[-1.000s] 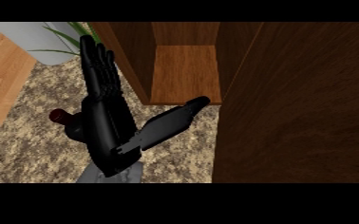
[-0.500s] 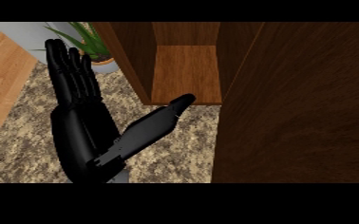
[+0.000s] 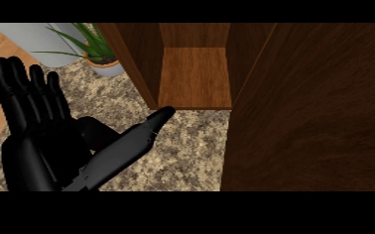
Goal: Pick up the wine, place it into the cabinet and close the cabinet
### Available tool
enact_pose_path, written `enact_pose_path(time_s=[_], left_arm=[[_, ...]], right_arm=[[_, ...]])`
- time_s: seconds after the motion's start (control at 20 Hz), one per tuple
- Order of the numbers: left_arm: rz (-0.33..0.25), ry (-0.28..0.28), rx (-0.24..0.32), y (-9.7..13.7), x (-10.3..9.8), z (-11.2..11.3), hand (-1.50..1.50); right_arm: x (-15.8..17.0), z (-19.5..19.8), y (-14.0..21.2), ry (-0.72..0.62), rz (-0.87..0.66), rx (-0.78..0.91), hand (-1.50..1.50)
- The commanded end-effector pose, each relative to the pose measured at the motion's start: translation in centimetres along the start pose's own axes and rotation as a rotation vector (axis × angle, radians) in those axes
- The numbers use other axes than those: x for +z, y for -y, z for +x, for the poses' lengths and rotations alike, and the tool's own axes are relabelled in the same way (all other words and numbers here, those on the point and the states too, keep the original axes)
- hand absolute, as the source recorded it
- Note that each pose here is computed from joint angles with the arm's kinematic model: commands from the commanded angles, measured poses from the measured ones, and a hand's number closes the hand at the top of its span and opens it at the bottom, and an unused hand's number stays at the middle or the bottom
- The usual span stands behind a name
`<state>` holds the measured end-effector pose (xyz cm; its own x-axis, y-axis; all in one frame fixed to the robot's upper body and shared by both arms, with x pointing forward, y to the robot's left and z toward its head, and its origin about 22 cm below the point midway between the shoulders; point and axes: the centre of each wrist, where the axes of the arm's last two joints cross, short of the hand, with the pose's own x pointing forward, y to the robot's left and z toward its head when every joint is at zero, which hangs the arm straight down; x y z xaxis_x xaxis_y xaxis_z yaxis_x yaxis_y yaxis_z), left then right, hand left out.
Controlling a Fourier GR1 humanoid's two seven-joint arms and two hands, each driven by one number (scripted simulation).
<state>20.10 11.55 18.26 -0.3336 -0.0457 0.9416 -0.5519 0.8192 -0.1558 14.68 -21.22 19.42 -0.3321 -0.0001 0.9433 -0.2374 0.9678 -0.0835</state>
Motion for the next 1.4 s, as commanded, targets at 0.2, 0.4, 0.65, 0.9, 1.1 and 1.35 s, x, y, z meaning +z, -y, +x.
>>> enact_pose_path(time_s=[0.2,0.4,0.65,0.9,1.1,1.35], left_arm=[[0.070,-0.036,-0.013,-3.8,1.0,1.1,-1.50],[0.086,-0.080,-0.023,-5.9,0.8,0.3,-1.50],[0.114,-0.144,-0.005,-7.3,-0.3,-1.8,-1.50],[0.094,-0.173,-0.017,-7.2,0.7,-3.9,-1.50],[0.087,-0.204,-0.012,-7.8,-1.9,-5.5,-1.50],[0.098,-0.237,0.005,-8.4,-1.1,-8.2,-1.50]], right_arm=[[1.7,2.1,0.7,0.045,0.014,-0.014,-1.50],[2.1,1.8,1.0,0.054,0.017,-0.009,-1.50],[2.9,2.9,1.0,0.065,0.028,-0.003,-1.50],[2.7,3.2,0.2,0.047,0.046,-0.021,-1.50],[2.0,2.7,-0.6,0.040,0.038,-0.019,-1.50],[1.9,2.9,0.5,0.062,0.032,-0.004,-1.50]])
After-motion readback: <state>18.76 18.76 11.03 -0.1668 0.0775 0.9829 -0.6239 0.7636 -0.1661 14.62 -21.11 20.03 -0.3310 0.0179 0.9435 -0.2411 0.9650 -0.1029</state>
